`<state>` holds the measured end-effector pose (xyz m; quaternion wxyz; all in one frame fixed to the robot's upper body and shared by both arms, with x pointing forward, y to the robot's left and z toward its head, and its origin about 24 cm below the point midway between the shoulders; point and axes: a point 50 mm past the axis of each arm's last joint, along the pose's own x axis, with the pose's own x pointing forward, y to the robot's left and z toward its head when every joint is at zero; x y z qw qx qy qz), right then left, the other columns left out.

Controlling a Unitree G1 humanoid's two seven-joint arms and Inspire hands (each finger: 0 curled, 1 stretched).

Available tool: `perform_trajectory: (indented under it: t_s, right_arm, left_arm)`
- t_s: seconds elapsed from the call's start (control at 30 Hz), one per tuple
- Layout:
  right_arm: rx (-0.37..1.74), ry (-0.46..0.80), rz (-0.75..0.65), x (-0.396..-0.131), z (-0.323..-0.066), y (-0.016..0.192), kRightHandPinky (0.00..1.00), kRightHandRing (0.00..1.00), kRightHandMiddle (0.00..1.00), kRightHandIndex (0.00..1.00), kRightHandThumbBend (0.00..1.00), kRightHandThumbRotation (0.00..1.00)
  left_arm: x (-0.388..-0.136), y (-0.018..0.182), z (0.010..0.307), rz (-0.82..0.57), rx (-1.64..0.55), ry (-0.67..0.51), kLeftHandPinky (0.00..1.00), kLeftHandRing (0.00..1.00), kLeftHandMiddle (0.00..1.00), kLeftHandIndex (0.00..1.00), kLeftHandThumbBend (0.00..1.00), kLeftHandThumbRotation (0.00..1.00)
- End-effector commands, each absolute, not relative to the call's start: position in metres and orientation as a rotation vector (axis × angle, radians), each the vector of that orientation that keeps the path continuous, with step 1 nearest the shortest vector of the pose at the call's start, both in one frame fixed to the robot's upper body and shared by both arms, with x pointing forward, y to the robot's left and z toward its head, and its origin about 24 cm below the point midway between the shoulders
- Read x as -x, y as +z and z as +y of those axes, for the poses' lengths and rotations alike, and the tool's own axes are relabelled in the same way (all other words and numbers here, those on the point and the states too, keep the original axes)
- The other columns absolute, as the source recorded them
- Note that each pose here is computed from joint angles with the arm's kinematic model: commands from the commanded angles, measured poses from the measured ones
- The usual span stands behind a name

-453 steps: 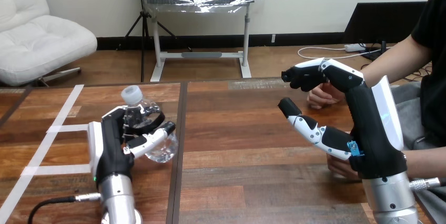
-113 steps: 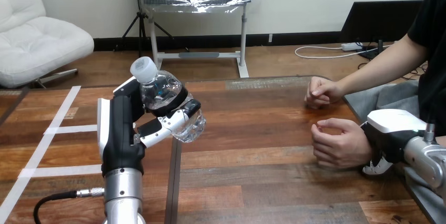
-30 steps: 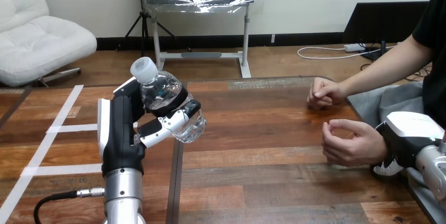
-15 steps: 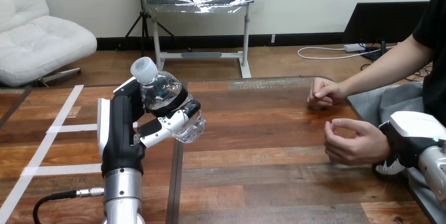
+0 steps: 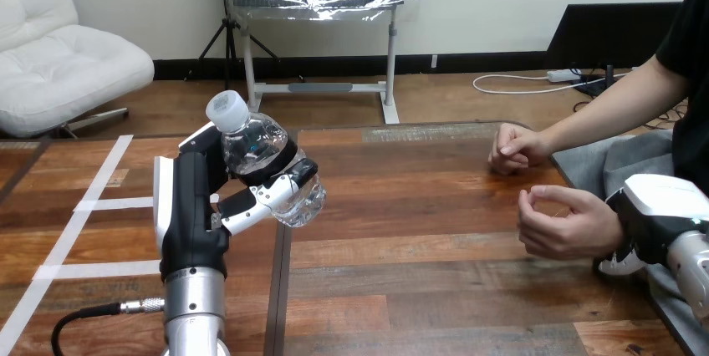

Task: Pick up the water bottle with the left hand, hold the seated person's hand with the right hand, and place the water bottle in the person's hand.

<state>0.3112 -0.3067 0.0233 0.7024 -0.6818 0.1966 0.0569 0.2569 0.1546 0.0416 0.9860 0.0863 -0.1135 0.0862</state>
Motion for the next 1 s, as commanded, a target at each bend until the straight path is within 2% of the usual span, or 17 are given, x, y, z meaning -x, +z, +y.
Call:
perform_trajectory:
  t_s: [0.0,0.3,0.57,0.97]
  right_arm:
    - [1.481,0.106,0.440,-0.308,-0.305,0.017,0.25,0.36,0.51,0.57,0.70,0.00]
    - [1.460,0.091,0.408,-0.307,-0.306,0.019,0.23,0.34,0.48,0.57,0.68,0.00]
    - [1.411,0.066,0.352,-0.313,-0.305,0.032,0.25,0.35,0.48,0.52,0.66,0.00]
    - [1.395,0.027,0.282,-0.317,-0.303,0.043,0.15,0.24,0.36,0.42,0.68,0.00]
  left_arm:
    - [-0.271,0.068,0.151,-0.350,-0.171,0.162,0.41,0.42,0.43,0.51,0.61,0.00]
    - [-0.271,0.068,0.150,-0.355,-0.168,0.156,0.42,0.42,0.43,0.51,0.61,0.00]
    - [-0.272,0.071,0.147,-0.360,-0.175,0.148,0.41,0.42,0.42,0.51,0.61,0.00]
    - [-0.274,0.073,0.144,-0.378,-0.204,0.122,0.39,0.41,0.43,0.51,0.58,0.00]
